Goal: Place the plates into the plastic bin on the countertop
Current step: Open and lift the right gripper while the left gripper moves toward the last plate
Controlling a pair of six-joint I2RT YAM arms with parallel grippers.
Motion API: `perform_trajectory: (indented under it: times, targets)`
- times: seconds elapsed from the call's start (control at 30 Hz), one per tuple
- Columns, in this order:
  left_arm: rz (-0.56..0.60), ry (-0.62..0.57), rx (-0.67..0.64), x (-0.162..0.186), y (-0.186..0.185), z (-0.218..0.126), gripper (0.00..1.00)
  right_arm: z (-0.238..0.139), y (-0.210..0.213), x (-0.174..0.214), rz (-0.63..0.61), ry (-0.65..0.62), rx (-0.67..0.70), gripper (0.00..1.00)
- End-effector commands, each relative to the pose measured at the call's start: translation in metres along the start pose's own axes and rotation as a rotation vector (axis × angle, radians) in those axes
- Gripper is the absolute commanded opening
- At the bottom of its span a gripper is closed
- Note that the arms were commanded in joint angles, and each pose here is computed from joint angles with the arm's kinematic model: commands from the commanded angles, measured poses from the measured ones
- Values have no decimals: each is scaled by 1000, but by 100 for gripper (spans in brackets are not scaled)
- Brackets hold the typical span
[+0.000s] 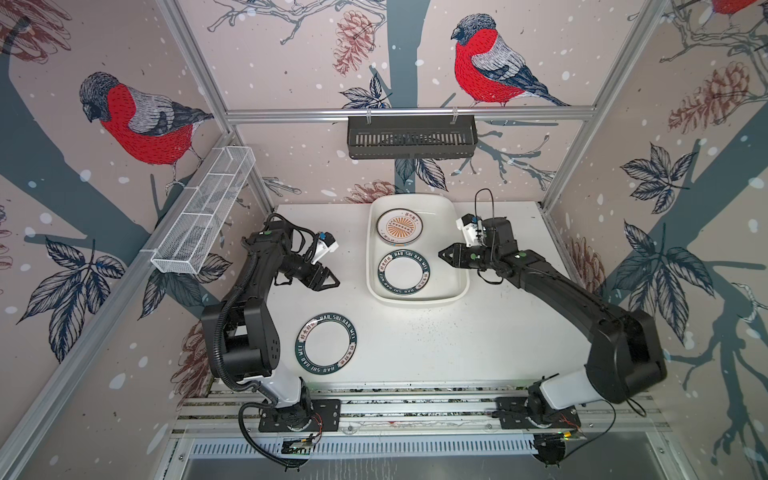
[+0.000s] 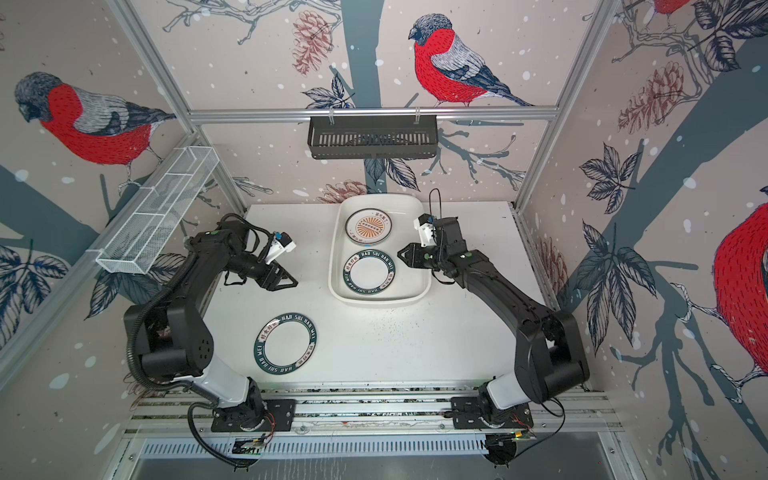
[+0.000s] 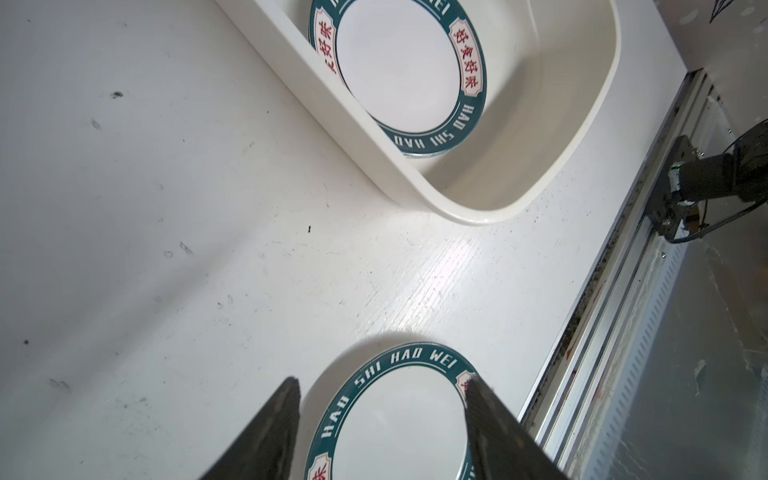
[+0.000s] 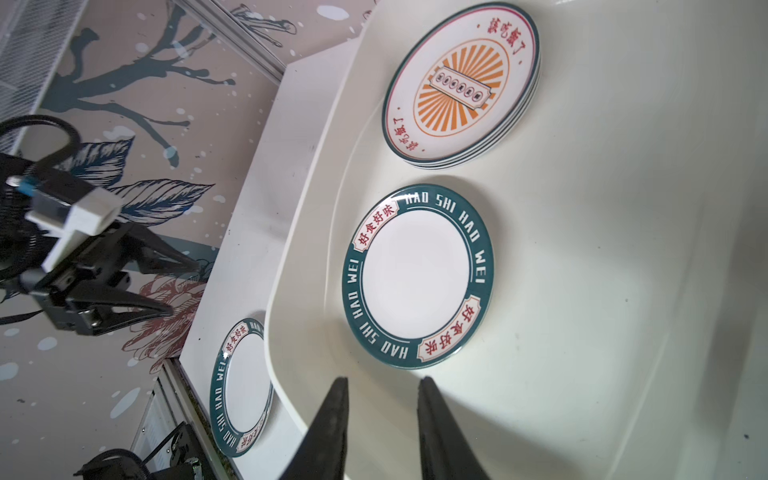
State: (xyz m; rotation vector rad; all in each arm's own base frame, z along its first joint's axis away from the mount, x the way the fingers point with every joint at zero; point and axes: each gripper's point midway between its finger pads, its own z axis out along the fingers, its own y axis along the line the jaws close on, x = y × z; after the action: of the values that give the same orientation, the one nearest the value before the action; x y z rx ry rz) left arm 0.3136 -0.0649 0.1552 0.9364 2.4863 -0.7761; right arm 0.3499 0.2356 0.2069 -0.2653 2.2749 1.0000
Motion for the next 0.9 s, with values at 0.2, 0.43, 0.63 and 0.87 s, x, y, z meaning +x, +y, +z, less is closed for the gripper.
perform_trajectory:
  times: [0.2, 0.43, 0.63, 0.87]
  targets:
    - [-54, 26, 26, 25, 11, -9, 69, -42, 20, 10, -36, -143, -66, 35]
    - [-104, 30, 15, 45, 25, -9, 70, -52, 19, 17, -18, -177, -67, 36]
    - [-128, 34, 20, 57, 27, -10, 70, -54, 18, 22, 0, -196, -81, 36]
    - [-158, 29, 34, 68, 28, -10, 69, -54, 20, 17, -1, -215, -94, 36]
